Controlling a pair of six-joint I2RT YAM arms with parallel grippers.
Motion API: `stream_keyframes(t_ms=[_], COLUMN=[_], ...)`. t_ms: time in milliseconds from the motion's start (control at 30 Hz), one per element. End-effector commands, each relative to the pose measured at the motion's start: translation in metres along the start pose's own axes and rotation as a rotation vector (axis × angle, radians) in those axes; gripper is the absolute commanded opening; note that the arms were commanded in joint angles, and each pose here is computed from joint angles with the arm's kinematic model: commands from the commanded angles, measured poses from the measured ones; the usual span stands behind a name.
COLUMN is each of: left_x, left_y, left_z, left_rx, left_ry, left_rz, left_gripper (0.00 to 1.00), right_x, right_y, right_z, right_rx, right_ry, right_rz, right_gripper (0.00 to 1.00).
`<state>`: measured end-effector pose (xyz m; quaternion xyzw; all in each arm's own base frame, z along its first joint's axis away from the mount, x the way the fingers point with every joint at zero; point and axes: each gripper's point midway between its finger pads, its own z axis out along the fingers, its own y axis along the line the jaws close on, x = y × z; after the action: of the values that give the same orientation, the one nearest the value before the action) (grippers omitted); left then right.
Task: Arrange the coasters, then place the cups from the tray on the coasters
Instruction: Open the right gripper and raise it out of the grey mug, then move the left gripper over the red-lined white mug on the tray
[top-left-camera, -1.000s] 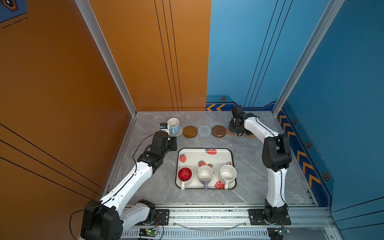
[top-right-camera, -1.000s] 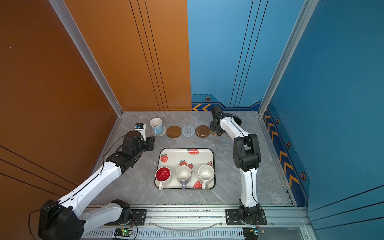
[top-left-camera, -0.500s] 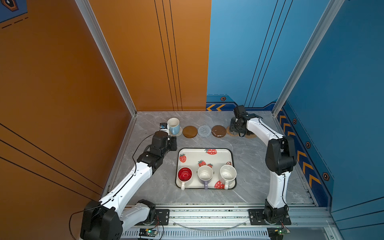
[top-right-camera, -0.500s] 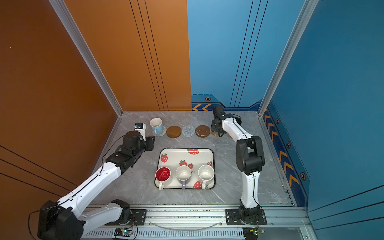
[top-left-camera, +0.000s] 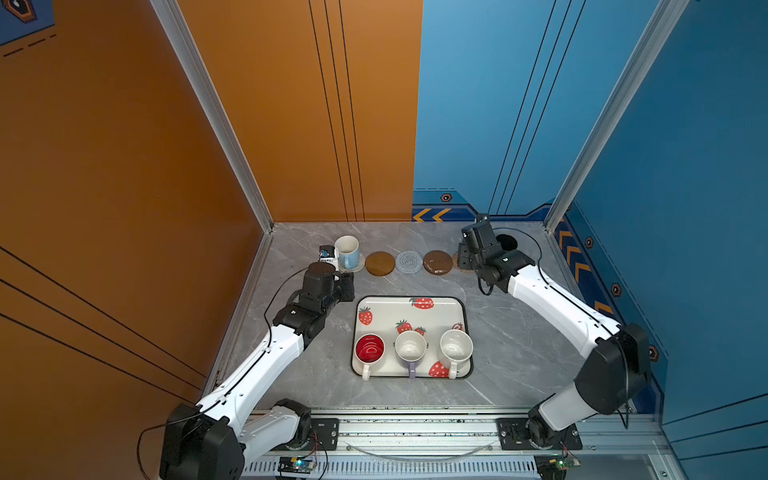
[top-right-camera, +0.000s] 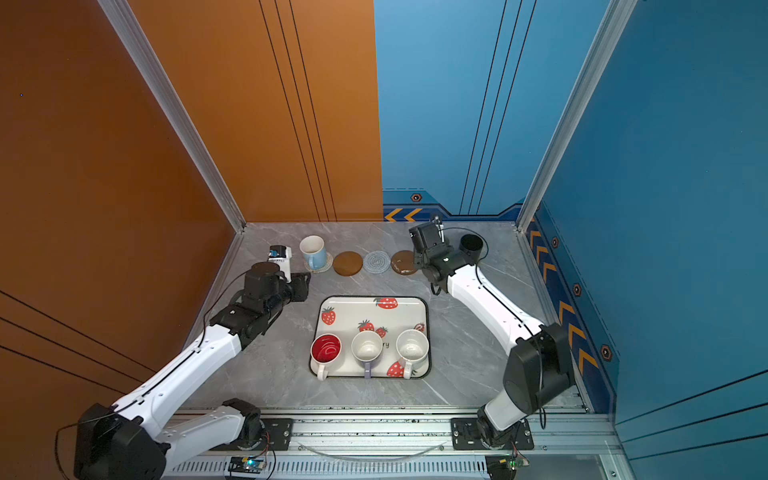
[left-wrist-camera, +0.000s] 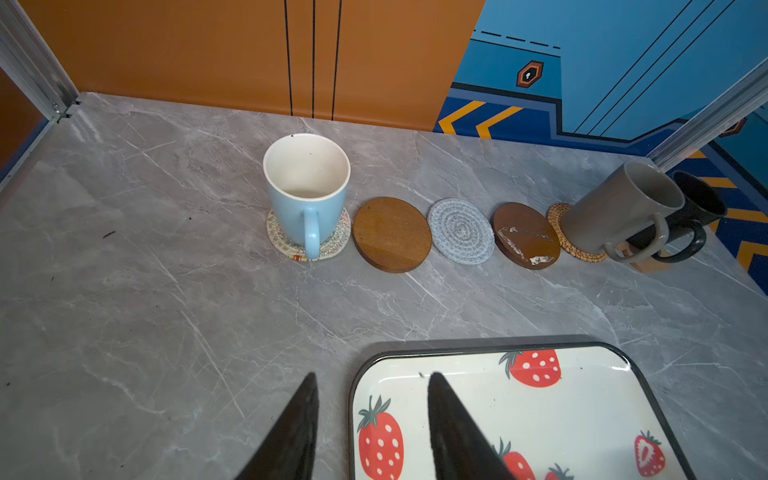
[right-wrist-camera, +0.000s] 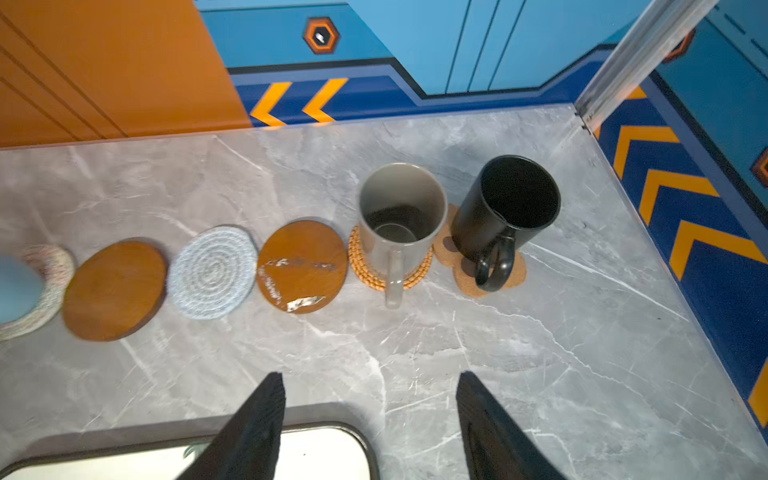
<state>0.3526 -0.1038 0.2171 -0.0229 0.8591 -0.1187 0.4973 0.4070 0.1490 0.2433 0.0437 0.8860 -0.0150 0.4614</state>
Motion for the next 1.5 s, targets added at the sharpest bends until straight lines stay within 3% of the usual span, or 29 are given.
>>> stream_keyframes(t_ms=[0,100,233,767,967,1200,1467], left_x=[-0.01,-0.009,-0.01,-0.025,-0.026,-0.007,0.032], left_y=[-0.013,-0.019,-0.023,-0.045,-0.066,-0.105,-0.093], left_z=[-0.006,-0.007,-0.007,-0.017,-0.028,-0.055,-0.102], left_rx=[0.056,0.073,0.081,0.127,0.084,0.223,0.159], left_ry=[-0.02,-0.018,-0.024,-0.009,0.131,0.252,0.4], left_rz=[-0.027,-0.022,-0.025,-0.055,0.067,0.133,0.226], left_gripper=[0.44,0.43,0.43,0.43,0.47,0.48,0.48], right_x=[-0.029,-0.042,-0.028,0.0,0.003,0.011,0.017], right_y=[0.018,0.038,0.05,0.07,0.07,0.059,0.043], right_z=[-0.038,-0.067,-0.084,-0.068,-0.063,-0.056,-0.049], right_rx=[-0.067,-0.192,-0.241,-0.276,-0.271,-0.275,-0.275], right_ry=[-0.215,-0.284,-0.236,-0.174,-0.163,-0.14,-0.134], right_rz=[0.108,0.149,0.202,0.219,0.208,0.232,0.272], right_gripper=[0.67,0.66,0.65,0.62,0.64,0.65,0.65])
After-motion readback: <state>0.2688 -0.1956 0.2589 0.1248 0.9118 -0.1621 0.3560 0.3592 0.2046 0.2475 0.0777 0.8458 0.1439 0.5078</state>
